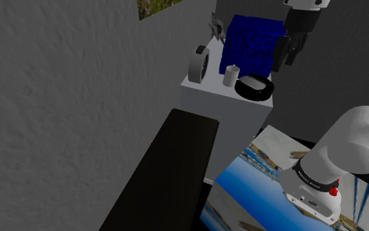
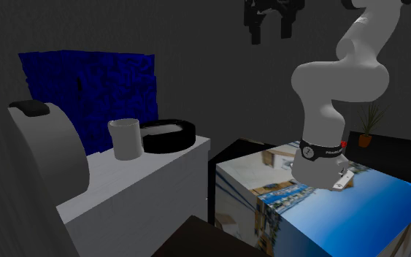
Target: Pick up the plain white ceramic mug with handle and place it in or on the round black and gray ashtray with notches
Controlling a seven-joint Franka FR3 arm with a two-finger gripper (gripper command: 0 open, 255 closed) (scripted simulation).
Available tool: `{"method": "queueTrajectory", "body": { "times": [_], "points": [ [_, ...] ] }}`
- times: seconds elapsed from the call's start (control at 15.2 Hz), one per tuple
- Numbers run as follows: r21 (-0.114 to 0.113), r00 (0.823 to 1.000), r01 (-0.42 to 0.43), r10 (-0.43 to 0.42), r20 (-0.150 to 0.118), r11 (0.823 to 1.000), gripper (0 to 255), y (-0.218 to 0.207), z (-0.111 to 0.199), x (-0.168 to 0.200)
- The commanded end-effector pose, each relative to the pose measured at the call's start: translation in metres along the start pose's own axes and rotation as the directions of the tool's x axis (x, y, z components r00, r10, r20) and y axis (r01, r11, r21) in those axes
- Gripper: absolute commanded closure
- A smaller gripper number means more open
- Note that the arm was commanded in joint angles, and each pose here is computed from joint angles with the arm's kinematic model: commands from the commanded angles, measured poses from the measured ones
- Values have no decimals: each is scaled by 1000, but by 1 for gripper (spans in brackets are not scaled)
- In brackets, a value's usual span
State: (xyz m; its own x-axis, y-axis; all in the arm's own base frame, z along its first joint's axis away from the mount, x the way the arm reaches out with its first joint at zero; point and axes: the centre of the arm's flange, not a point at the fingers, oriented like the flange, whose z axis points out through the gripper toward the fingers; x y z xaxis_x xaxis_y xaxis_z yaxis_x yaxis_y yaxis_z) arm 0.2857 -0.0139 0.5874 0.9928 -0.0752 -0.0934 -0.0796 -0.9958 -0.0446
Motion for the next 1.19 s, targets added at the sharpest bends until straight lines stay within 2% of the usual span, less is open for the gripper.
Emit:
{"method": "queueTrajectory", "body": {
  "times": [0.0, 1.12],
  "points": [
    [0, 1000, 0, 0, 0, 1000, 0, 0, 0, 0],
    [-33, 995, -69, 66, -78, 997, 0, 88, 94, 169]
  ]
}}
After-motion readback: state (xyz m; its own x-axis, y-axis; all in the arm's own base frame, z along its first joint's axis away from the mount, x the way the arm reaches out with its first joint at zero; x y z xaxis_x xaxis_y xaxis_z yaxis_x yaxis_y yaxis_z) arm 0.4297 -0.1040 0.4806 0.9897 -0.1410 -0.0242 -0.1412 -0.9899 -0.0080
